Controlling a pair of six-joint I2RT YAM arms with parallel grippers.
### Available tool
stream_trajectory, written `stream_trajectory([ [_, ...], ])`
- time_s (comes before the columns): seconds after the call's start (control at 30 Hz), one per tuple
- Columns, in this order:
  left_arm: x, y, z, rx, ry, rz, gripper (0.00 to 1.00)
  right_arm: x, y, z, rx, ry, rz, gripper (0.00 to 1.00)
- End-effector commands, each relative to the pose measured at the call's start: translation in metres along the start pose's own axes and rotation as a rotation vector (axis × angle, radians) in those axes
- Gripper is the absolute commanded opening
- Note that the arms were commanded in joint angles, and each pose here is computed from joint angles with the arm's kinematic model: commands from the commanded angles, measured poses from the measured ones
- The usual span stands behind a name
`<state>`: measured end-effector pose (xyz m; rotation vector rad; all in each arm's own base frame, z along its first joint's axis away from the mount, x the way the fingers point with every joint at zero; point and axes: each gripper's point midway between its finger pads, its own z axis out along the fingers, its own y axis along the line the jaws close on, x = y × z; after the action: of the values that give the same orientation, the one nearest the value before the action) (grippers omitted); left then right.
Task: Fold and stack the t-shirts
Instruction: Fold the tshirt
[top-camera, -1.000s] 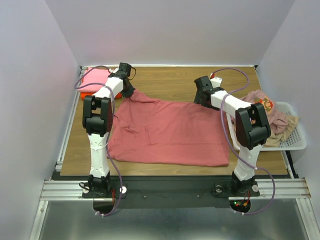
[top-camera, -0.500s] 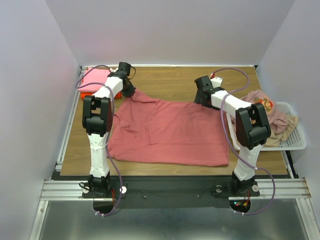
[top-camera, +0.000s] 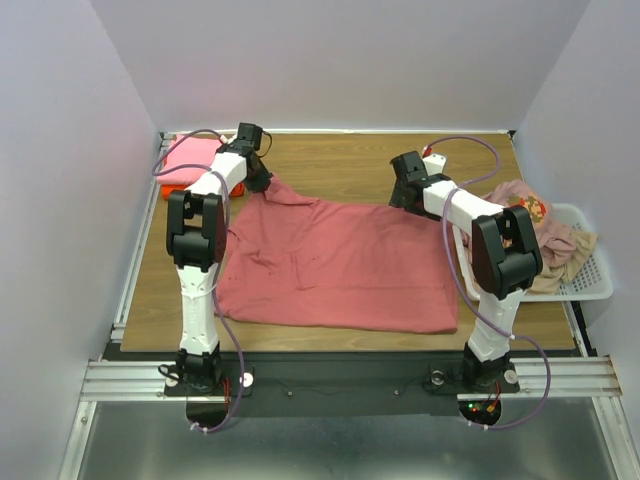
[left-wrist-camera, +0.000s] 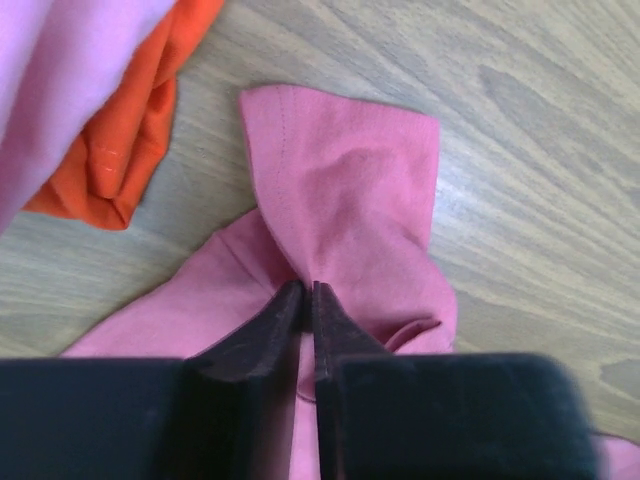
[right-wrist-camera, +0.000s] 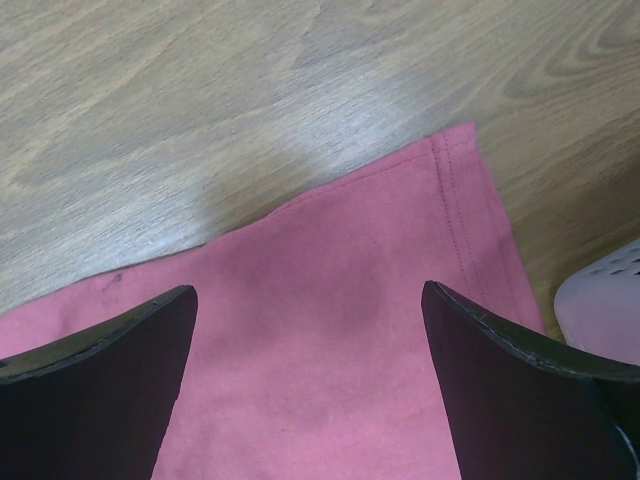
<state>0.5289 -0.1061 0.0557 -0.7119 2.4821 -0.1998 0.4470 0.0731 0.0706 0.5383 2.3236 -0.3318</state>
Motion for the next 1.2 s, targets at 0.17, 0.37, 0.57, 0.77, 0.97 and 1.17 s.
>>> stream_trajectory([
  [0.17, -0.021, -0.017, -0.023, 0.051, -0.05, 0.012, 0.0, -0.017, -0.005, -0.001, 0.016, -0.053, 0.043, 1.0],
  [0.37, -0.019, -0.013, -0.048, 0.1, -0.097, 0.011, 0.0, -0.023, -0.009, 0.01, 0.046, -0.059, 0.082, 1.0],
  [0.57, -0.012, -0.008, -0.061, 0.125, -0.11, 0.024, 0.0, -0.042, -0.003, 0.021, 0.067, -0.094, 0.127, 0.97],
  [0.77, -0.01, -0.005, -0.071, 0.136, -0.125, 0.022, 0.0, -0.047, 0.004, 0.038, 0.103, -0.113, 0.163, 0.89],
  [0.97, -0.01, -0.003, -0.081, 0.148, -0.144, 0.016, 0.0, -0.037, 0.001, 0.044, 0.133, -0.107, 0.195, 0.82],
  [1.17, -0.007, -0.001, -0.088, 0.163, -0.153, 0.015, 0.0, -0.03, -0.004, 0.053, 0.177, -0.113, 0.194, 0.79],
])
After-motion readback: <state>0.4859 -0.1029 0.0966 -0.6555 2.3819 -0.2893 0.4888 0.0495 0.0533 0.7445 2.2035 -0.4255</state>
